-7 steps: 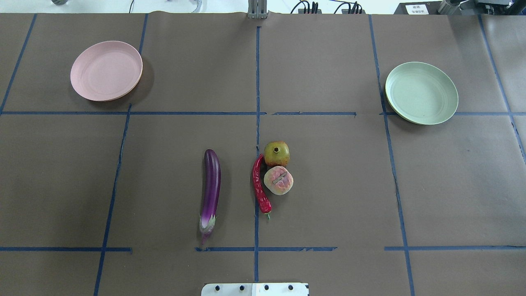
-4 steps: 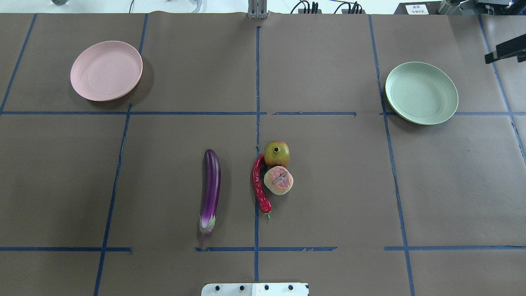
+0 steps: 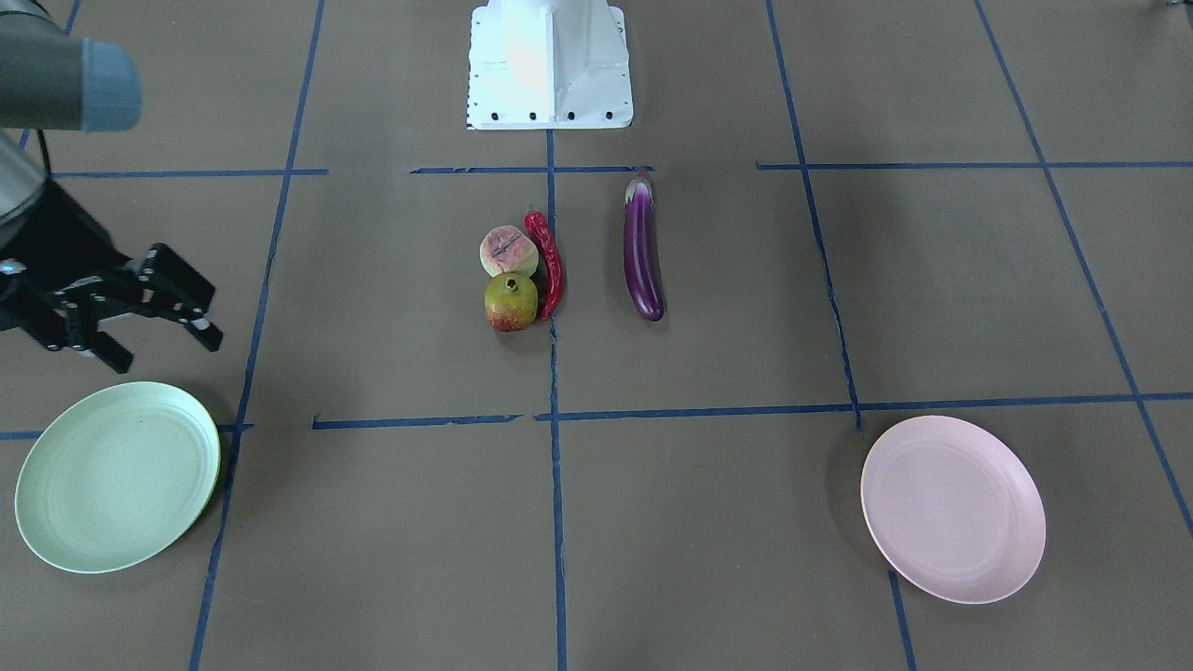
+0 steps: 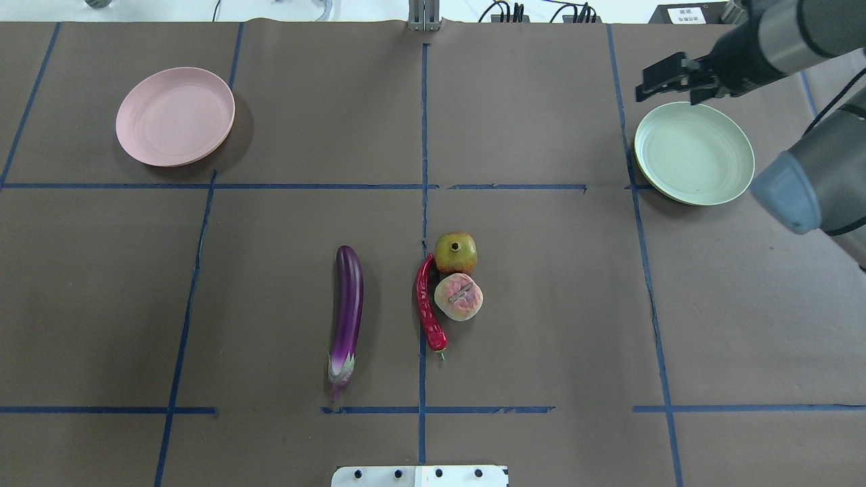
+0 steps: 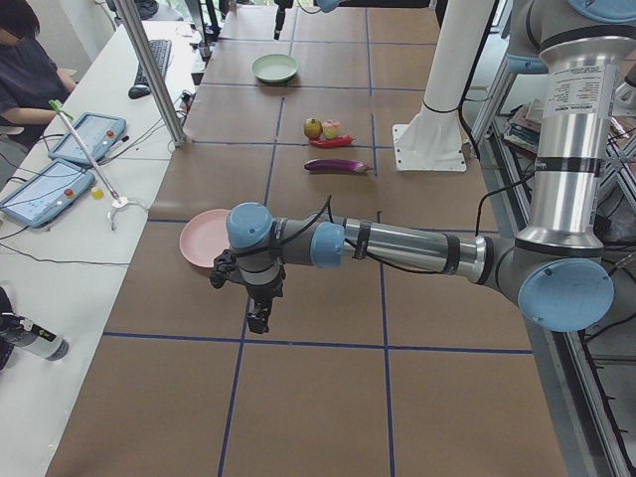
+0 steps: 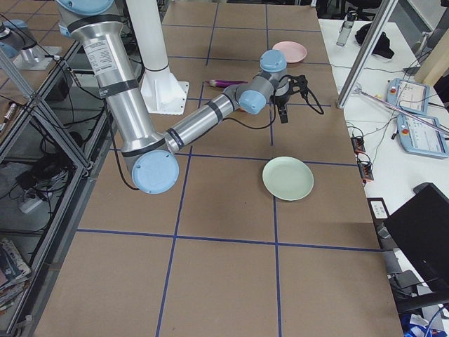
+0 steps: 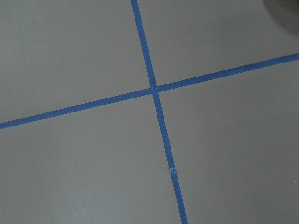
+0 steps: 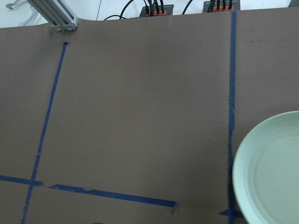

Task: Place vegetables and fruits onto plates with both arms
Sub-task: 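Move the right gripper down over the yellow-red pear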

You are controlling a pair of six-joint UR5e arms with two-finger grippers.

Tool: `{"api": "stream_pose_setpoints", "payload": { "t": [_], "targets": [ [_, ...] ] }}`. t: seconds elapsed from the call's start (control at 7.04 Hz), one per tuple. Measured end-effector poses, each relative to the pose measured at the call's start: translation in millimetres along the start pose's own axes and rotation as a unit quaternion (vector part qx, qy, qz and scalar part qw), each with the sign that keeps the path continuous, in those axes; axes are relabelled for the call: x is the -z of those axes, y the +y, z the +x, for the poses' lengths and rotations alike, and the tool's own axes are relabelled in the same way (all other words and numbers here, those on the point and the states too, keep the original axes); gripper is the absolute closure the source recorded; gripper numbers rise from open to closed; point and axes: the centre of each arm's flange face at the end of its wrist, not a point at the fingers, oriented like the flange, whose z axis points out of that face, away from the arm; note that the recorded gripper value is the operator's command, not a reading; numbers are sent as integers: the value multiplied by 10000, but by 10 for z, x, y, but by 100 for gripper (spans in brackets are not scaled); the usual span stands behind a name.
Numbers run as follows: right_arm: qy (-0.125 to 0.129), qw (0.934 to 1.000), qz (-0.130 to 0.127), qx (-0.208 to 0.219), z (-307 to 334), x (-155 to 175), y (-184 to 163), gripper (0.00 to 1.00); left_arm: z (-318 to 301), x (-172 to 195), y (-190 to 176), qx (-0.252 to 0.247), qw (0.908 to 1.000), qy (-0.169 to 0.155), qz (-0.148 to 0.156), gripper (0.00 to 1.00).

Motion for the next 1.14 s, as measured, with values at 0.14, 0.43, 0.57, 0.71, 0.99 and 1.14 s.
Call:
{"api": "stream_pose_setpoints", "payload": {
  "t": [0.14,0.43,0.57,0.71,0.99,1.14],
  "targets": [
    [168,9998,11,-101,-571,-183,191,0,0,0,0,0,10000,0,0,0],
    [659,9978,-16,-120,-1541,-506,654,0,-1,-1,2,6,10000,0,-1,0],
    [844,9964,-25,-110,-1861,-659,851,0,-3,-4,5,11,10000,0,-4,0],
    [1029,9946,-28,-93,-2116,-819,954,0,-6,-8,7,15,10000,1,-8,0],
    [1345,9909,-38,-107,-2521,-1179,1018,0,-6,-8,8,15,10000,1,-8,0],
    [1478,9890,-81,-70,-2633,-1363,1096,0,-5,-8,8,15,10000,1,-8,0]
  ]
}}
